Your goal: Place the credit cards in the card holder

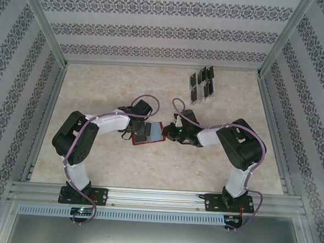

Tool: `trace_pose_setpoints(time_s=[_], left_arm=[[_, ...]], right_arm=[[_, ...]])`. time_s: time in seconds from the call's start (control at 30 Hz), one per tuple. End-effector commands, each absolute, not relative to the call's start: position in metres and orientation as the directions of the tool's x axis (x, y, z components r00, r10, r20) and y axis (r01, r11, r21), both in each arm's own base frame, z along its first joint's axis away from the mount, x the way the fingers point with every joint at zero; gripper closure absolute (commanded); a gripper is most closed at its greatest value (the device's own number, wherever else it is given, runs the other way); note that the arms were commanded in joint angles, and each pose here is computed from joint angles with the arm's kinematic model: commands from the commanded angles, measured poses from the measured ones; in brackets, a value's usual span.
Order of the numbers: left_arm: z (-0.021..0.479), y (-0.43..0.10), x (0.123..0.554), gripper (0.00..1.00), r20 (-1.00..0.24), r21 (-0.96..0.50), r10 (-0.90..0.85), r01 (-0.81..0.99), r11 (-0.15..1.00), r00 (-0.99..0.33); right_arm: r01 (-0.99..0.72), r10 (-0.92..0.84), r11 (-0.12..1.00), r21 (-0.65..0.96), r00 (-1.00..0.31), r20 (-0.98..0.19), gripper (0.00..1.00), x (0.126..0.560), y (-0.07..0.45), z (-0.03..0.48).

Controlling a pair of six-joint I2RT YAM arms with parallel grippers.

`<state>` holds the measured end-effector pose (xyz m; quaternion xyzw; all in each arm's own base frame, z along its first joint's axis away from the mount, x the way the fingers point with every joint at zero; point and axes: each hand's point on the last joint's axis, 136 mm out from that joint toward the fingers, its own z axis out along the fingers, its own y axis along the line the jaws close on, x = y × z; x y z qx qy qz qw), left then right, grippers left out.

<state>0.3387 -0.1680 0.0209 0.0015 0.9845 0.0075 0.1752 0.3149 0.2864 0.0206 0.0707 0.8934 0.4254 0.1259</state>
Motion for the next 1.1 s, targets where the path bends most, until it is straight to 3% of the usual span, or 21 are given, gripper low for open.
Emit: trace_pose_setpoints(time_s=[0.0, 0.2, 0.43, 0.53, 0.8, 1.07], left_arm=[[0.021, -0.150, 0.331, 0.00, -0.325, 0.057, 0.026, 0.008, 0.998, -0.945], [0.054, -0.167, 0.342, 0.00, -0.392, -0.043, 0.013, 0.032, 0.999, -0.920], [0.073, -0.159, 0.338, 0.00, -0.415, -0.062, -0.030, -0.004, 0.998, -0.910], [0.066, -0.144, 0.333, 0.00, -0.399, -0.051, -0.060, -0.044, 0.998, -0.915], [0.047, -0.114, 0.315, 0.00, -0.355, -0.032, -0.104, -0.099, 0.995, -0.929], [0.037, -0.110, 0.309, 0.00, -0.341, -0.037, -0.115, -0.109, 0.993, -0.933]], right_arm=[[0.073, 0.253, 0.658, 0.750, -0.959, -0.129, 1.00, 0.311, 0.274, 0.004], [0.023, 0.245, 0.641, 0.767, -0.953, -0.176, 1.00, 0.318, 0.272, 0.039], [-0.056, 0.172, 0.694, 0.718, -0.955, -0.241, 0.70, 0.316, 0.271, 0.066], [-0.096, 0.119, 0.724, 0.683, -0.958, -0.260, 0.64, 0.312, 0.275, 0.068], [-0.217, -0.038, 0.792, 0.571, -0.950, -0.309, 0.58, 0.305, 0.293, 0.067], [-0.308, -0.125, 0.812, 0.496, -0.922, -0.367, 0.56, 0.333, 0.312, 0.070]])
